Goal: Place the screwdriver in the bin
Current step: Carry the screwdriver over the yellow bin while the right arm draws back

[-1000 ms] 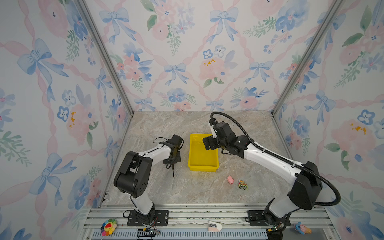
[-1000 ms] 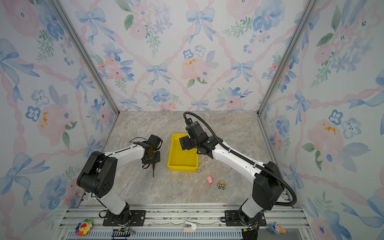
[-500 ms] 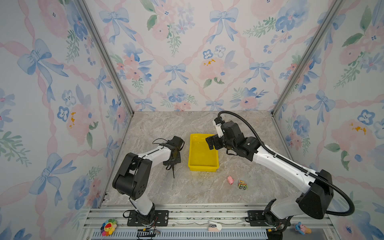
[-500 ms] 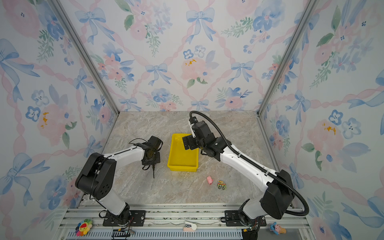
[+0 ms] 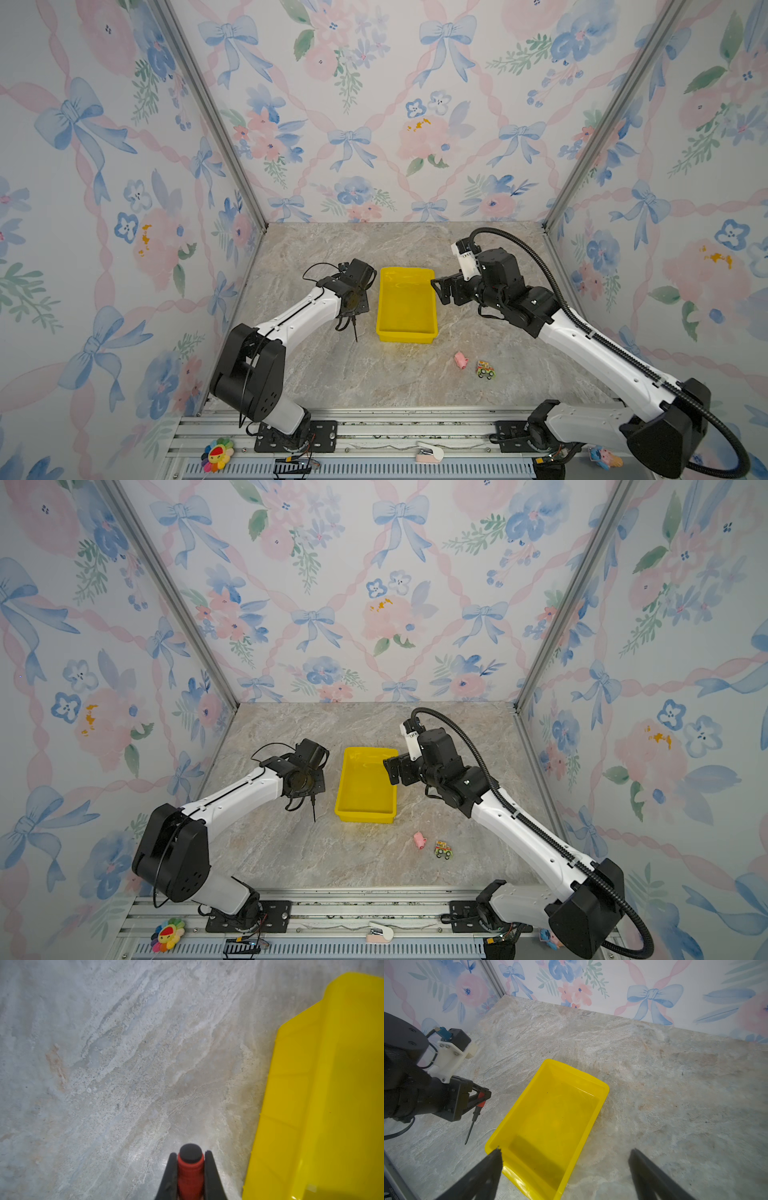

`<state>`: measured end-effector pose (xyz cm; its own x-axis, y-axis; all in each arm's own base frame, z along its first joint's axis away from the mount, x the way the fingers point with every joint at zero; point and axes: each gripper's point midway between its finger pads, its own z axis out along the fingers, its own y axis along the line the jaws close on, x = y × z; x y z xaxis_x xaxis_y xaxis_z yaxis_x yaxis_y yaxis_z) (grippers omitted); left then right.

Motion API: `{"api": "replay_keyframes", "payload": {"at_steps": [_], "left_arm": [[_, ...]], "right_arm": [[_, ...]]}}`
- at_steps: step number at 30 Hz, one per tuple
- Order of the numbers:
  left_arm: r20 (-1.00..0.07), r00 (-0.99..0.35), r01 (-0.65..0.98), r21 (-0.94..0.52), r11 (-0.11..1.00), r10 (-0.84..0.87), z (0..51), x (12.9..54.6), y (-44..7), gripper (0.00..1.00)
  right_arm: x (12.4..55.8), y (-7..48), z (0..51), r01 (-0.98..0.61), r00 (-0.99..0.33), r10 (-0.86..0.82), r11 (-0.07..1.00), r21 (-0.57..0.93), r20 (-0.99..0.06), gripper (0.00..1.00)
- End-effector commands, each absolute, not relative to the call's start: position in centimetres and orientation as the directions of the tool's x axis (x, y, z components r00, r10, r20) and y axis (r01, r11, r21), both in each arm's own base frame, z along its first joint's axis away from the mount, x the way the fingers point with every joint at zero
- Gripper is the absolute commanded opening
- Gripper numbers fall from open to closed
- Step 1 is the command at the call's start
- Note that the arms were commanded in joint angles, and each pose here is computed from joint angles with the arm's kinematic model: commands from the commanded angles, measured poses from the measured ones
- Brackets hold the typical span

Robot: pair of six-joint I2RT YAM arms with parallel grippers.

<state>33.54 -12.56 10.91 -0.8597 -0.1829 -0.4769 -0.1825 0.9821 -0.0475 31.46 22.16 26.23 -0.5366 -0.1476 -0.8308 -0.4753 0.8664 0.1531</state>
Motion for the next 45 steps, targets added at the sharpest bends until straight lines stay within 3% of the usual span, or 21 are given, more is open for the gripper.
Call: {"api": "replay_keyframes", "payload": {"at_steps": [1, 16, 29, 45], "left_arm": [[-0.524, -0.83, -0.181, -0.075, 0.981, -0.194, 14.0, 34.4, -13.3, 0.0], [-0.601, -0.781, -0.047, -0.213, 0.976, -0.169, 20.8, 37.1, -21.0, 0.0], [-0.569, -0.818, 0.045, -0.209, 0.977, -0.084, 18.6, 37.8, -28.0, 0.0], [-0.535, -0.844, 0.065, -0.177, 0.982, -0.04, 15.8, 38.8, -29.3, 0.0]], "right_arm": [[30.5, 21.1, 27.1, -0.477, -0.523, -0.104, 0.858, 0.19, -0.846, 0.97], [26.7, 16.1, 28.1, -0.386, -0.511, -0.055, 0.907, 0.172, -0.858, 0.97], [25.3, 14.4, 28.7, -0.364, -0.503, -0.071, 0.921, 0.137, -0.861, 0.97], [25.8, 14.9, 25.9, -0.323, -0.567, -0.037, 0.929, 0.18, -0.823, 0.97]]}}
